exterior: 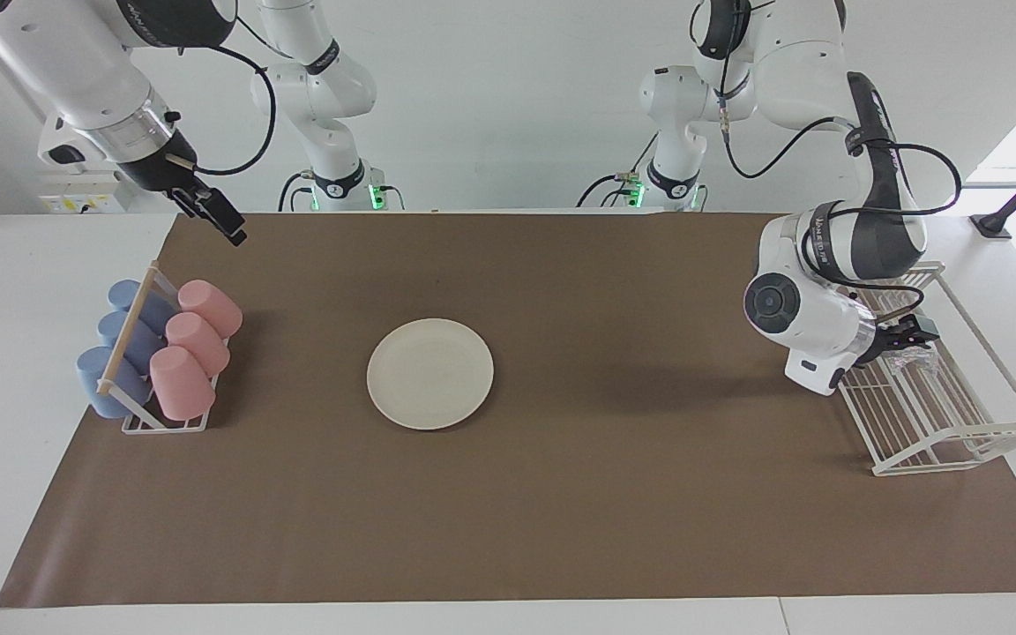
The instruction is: Wipe plate with sponge
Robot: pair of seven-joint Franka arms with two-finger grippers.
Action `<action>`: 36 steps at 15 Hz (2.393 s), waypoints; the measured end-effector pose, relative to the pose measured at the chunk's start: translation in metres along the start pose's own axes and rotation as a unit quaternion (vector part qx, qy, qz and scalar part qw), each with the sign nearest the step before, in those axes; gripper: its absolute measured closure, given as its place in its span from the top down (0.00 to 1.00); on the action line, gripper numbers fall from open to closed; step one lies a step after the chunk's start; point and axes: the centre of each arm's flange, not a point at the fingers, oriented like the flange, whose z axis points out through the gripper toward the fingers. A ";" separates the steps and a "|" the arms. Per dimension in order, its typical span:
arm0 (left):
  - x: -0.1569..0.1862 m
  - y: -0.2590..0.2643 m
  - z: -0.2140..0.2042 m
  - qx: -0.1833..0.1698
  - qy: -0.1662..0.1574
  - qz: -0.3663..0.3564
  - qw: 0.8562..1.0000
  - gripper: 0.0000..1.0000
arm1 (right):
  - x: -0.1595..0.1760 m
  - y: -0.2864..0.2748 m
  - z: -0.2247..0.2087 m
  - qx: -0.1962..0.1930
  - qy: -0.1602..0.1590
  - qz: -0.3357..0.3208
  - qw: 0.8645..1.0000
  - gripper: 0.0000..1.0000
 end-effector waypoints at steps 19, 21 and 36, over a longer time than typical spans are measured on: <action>-0.003 -0.034 -0.035 -0.105 -0.026 -0.060 0.992 0.05 | -0.051 -0.047 -0.001 -0.007 0.000 0.184 0.983 1.00; -0.018 -0.061 -0.063 -0.191 -0.049 -0.090 0.976 0.05 | -0.051 -0.047 -0.001 -0.007 0.000 0.184 0.983 1.00; -0.110 -0.096 -0.094 -0.776 -0.149 -0.115 0.602 0.05 | -0.094 -0.086 0.003 -0.003 -0.015 0.274 0.962 1.00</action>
